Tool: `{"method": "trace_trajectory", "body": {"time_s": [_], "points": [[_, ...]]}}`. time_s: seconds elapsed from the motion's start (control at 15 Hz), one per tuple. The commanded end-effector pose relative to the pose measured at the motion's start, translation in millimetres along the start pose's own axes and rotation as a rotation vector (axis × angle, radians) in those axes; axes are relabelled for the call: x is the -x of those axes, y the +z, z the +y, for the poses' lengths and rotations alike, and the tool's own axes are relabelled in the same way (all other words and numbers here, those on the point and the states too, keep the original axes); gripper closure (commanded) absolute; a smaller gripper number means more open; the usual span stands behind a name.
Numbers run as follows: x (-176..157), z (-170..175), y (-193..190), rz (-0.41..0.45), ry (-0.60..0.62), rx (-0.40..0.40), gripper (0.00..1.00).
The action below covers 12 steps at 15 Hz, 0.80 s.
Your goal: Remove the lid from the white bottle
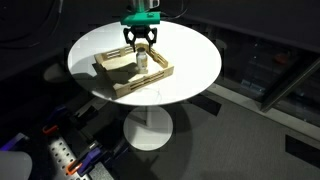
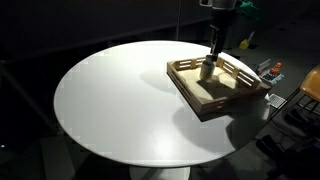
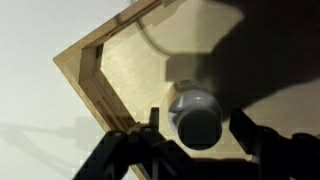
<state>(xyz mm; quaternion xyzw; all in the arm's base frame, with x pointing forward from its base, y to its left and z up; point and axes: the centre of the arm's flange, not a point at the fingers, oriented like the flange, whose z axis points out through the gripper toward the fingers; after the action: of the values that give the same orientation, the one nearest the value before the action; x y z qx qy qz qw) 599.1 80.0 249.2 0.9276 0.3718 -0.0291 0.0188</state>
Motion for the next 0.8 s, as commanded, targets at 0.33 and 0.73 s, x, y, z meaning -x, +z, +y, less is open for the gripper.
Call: {"method": "trace_trajectory", "body": {"time_s": [0.33, 0.73], "points": [[-6.0, 1.4, 2.2, -0.005, 0.008, 0.013, 0.46], [-6.0, 0.5, -0.9, 0.001, 0.005, 0.02, 0.56]]}}
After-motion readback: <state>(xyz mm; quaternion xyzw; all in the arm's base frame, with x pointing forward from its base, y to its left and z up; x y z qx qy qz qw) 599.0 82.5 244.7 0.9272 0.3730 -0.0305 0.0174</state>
